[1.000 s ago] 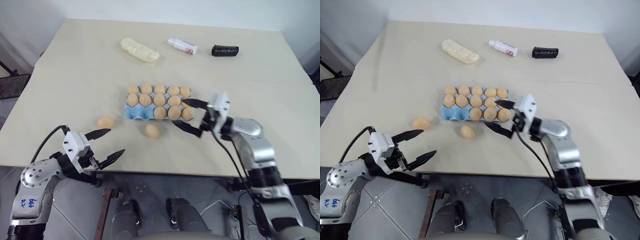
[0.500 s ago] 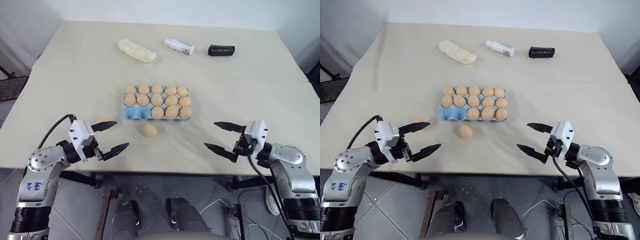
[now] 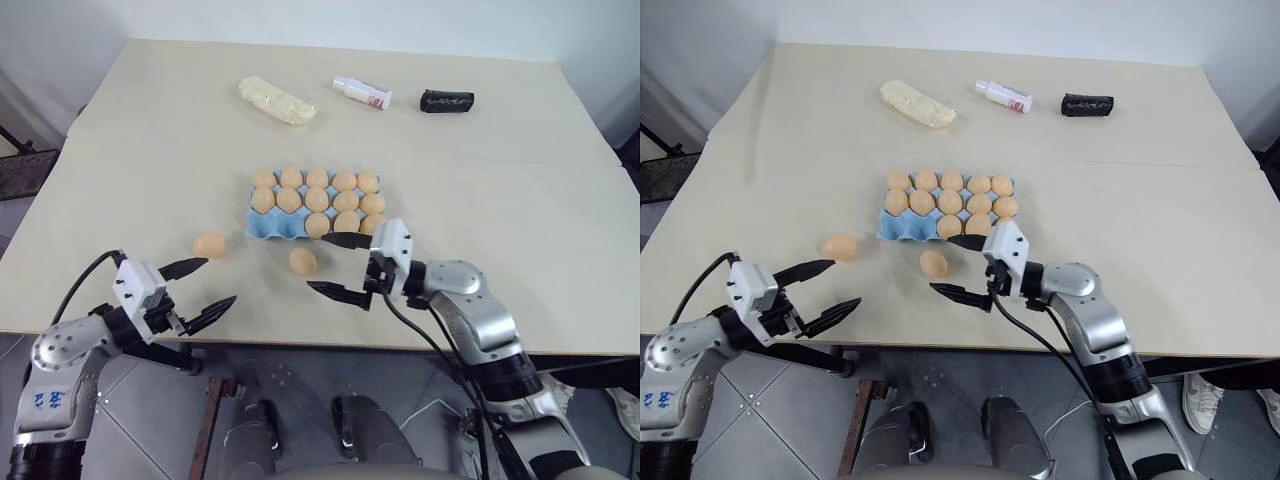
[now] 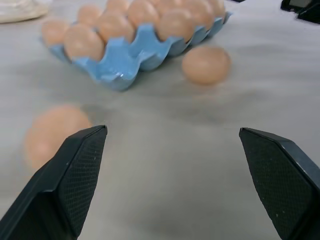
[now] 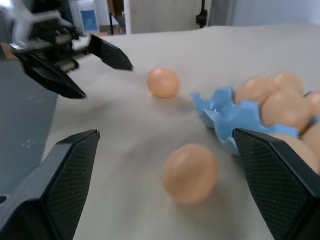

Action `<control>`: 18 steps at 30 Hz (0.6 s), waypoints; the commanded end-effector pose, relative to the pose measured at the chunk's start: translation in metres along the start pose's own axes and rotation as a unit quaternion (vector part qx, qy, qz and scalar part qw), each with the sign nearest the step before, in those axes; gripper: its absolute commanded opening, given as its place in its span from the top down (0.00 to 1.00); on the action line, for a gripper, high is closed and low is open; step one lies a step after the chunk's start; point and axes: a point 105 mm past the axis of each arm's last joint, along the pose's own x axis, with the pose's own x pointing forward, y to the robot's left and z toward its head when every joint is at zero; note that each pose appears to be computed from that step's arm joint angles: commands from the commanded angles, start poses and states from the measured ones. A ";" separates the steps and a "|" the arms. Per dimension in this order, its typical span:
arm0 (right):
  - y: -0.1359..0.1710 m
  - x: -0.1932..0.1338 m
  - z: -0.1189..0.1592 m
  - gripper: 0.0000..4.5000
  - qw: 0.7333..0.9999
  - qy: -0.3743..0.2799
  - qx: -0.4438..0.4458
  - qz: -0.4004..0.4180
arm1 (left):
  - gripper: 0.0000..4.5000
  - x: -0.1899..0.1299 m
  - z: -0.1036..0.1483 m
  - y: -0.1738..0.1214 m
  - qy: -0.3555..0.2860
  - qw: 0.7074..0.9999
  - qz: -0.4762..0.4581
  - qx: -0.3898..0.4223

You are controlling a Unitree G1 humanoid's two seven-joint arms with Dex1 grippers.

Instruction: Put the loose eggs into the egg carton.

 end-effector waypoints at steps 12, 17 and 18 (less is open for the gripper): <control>-0.011 0.045 -0.029 0.01 0.999 0.038 -0.013 -0.015 | 0.00 -0.012 0.011 -0.011 -0.021 0.999 0.038 0.009; -0.017 0.053 -0.031 0.01 0.999 0.032 -0.005 -0.026 | 0.00 -0.010 0.013 -0.011 -0.024 0.999 0.037 0.010; -0.017 0.055 -0.029 0.01 0.999 0.026 -0.003 -0.028 | 0.00 -0.010 0.014 -0.010 -0.024 0.999 0.037 0.011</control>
